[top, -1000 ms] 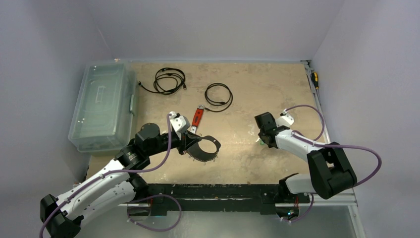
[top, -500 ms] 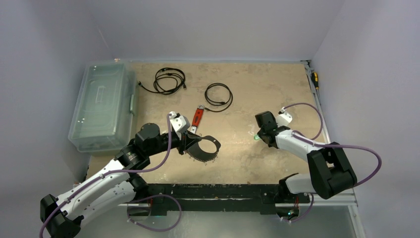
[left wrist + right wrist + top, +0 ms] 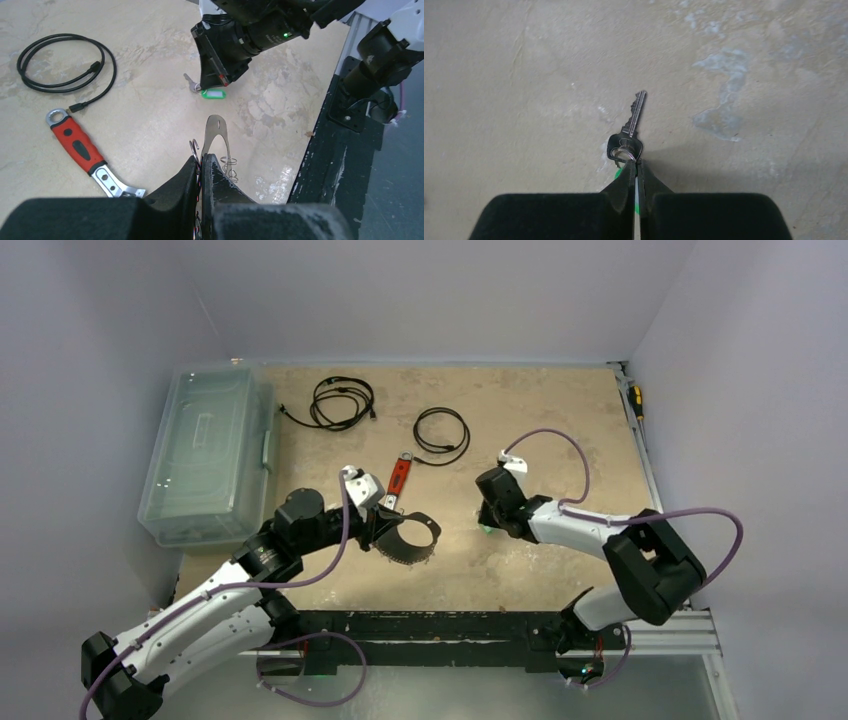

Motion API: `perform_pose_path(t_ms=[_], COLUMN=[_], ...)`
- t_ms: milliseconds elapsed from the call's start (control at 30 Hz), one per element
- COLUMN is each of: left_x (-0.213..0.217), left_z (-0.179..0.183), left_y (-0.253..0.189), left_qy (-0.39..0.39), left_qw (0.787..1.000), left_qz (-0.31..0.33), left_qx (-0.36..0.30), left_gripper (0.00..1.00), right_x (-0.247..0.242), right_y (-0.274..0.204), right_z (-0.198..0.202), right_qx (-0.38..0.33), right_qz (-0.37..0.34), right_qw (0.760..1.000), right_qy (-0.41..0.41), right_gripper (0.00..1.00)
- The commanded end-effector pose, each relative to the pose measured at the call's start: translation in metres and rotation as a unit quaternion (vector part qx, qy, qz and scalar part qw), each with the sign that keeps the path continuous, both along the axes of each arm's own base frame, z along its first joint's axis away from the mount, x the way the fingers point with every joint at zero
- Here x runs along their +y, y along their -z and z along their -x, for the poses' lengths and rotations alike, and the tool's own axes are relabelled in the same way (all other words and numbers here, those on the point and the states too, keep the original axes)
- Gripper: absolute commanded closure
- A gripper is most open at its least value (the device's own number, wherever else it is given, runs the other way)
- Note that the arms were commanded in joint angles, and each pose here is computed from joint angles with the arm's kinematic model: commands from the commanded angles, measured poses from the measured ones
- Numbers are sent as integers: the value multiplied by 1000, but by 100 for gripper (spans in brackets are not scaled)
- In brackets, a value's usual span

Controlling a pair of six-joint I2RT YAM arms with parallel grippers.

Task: Put the keys on the keyring

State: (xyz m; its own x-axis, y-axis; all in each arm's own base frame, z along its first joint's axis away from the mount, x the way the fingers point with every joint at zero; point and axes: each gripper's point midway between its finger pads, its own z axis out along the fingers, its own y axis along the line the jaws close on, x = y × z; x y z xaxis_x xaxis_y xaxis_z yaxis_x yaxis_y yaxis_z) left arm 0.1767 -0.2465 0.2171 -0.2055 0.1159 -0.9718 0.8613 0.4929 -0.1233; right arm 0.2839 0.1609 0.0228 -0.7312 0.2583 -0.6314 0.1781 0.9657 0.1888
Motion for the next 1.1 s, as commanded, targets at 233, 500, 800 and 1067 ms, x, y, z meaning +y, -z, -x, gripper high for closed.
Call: perform_pose_path(t_ms=[233,500,800,1067], left_x=[19,10,4,30], left_z=[-14,-12,-18,-26], left_y=[-40,-39,-14,26], left_qy=[-53,-40,-67,-156], left_qw=[995,998,996,975], left_qz=[14,19,-16,-85], left_qx=[-82,-44,62,134], left_gripper=[100,100,100,100], right_x=[17,14,18,16], right_y=[-37,-53,-50,-61], right_z=[4,7,5,2], right_qx=[-57,-92,-82,-101], right_qz=[-39,-66,-58,-51], right_qw=[995,992,992,990], right_qy=[-65,-61,-73,-82], right_gripper=[100,66,35,28])
